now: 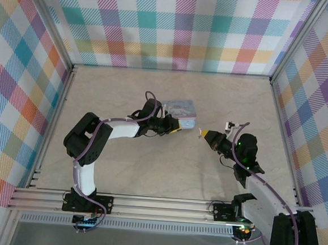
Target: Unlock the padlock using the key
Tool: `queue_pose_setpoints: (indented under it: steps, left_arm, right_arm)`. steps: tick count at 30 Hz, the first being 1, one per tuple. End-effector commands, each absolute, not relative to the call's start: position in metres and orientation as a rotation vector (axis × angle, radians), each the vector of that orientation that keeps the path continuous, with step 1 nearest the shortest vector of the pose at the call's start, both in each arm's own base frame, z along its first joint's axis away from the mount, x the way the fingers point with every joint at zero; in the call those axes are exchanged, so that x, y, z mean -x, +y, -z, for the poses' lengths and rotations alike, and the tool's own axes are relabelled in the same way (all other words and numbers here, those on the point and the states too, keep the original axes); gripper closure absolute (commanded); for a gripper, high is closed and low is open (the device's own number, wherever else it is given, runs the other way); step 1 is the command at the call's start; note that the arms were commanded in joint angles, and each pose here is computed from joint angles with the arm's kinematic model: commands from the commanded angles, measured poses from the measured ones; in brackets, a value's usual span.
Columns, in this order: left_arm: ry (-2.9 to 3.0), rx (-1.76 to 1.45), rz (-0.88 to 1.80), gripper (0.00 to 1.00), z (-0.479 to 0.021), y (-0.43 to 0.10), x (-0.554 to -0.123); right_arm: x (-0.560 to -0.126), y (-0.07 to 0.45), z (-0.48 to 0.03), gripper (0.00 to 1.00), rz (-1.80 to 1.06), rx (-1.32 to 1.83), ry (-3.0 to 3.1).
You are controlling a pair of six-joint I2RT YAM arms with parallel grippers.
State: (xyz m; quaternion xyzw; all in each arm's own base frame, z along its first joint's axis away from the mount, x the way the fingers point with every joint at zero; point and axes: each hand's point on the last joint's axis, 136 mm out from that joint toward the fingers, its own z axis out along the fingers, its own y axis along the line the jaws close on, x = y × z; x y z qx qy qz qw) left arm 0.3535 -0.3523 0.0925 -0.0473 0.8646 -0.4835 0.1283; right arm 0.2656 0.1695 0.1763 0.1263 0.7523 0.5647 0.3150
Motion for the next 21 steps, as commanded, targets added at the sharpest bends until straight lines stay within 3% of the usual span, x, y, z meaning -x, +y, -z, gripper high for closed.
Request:
queue_pose_setpoints:
  steps: [1,21]
  left_arm:
    - [2.422,0.089,1.484,0.92,-0.122,-0.365,-0.360]
    - [2.393,0.103,1.518,0.91,-0.124,-0.366,-0.361]
  right_arm:
    - [-0.273,0.168,-0.192,1.00,-1.533,-0.332,1.869]
    - [-0.297,0.208,-0.129,1.00,-1.676,-0.431,1.919]
